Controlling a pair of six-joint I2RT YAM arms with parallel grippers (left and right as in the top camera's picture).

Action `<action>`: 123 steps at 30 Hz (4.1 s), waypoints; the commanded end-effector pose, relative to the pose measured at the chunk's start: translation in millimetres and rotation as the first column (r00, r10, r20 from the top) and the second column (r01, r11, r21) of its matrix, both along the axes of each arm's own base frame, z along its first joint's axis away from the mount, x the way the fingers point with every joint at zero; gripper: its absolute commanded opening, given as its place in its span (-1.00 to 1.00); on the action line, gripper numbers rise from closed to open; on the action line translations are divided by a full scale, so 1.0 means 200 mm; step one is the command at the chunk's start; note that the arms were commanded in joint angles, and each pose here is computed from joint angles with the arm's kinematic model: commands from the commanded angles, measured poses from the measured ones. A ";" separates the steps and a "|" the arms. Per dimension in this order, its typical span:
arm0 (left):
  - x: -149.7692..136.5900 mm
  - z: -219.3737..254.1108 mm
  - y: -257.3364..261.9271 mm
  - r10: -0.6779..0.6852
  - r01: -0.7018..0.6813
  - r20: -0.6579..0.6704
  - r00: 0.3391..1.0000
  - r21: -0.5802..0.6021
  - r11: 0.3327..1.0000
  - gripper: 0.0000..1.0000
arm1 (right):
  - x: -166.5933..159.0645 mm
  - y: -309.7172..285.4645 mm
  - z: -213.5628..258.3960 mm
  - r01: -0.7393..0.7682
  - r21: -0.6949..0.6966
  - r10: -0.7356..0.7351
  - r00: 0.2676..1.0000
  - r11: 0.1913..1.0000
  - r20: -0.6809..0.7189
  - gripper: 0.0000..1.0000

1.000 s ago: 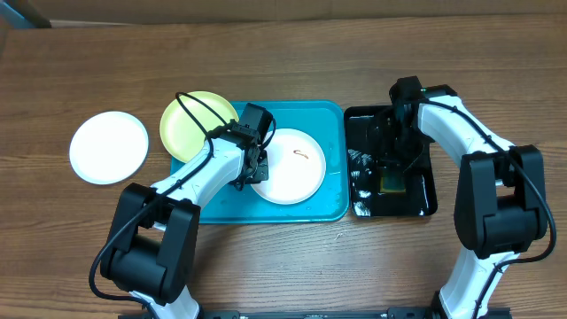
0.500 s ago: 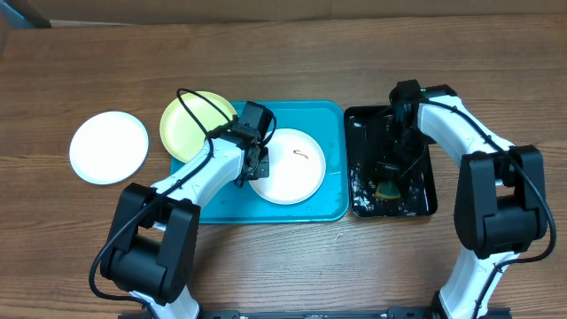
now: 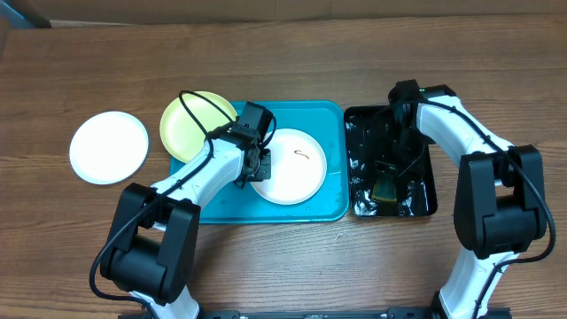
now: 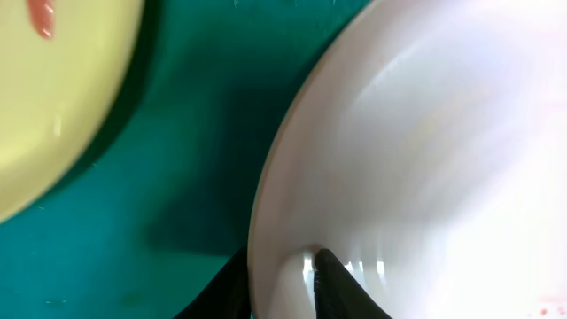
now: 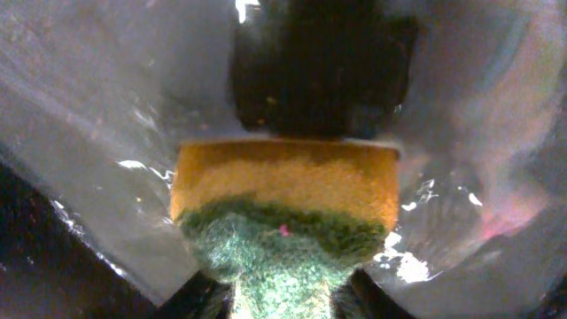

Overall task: Clean dirty plates on tray and stack at the side
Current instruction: 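Grasp the sponge with the right gripper and lift it from black tray, then scrub the white plate with the sponge held in the right gripper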

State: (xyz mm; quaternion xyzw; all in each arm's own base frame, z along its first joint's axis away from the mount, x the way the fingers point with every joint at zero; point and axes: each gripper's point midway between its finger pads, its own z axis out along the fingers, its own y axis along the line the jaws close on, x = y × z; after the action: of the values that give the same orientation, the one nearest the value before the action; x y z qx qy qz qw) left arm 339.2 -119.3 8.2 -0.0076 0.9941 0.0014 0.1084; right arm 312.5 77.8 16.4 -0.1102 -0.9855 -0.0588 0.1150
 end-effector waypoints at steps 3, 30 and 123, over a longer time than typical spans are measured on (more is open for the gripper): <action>-0.05 -0.06 0.00 -0.020 0.019 -0.033 0.999 -0.012 1.000 -0.53 | 0.06 0.02 0.06 0.008 0.013 -0.009 0.999 1.000 0.049 -0.56; -0.02 -0.06 -0.02 -0.061 0.061 -0.014 0.998 -0.039 0.997 -0.92 | 0.22 0.00 0.29 -0.144 -0.224 0.182 0.970 0.964 0.160 -0.92; -0.02 -0.06 0.11 0.112 -0.122 -0.080 0.990 -0.128 0.984 -0.92 | 0.20 1.00 -0.11 -0.657 -0.285 0.702 0.551 0.699 0.452 -0.79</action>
State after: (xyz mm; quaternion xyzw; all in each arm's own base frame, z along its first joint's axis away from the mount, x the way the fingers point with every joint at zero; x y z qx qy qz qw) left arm 345.1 -102.4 7.3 -0.0753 0.9906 -0.0704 0.0898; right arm 377.0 271.2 11.4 0.2832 -0.9363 0.0541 -0.2005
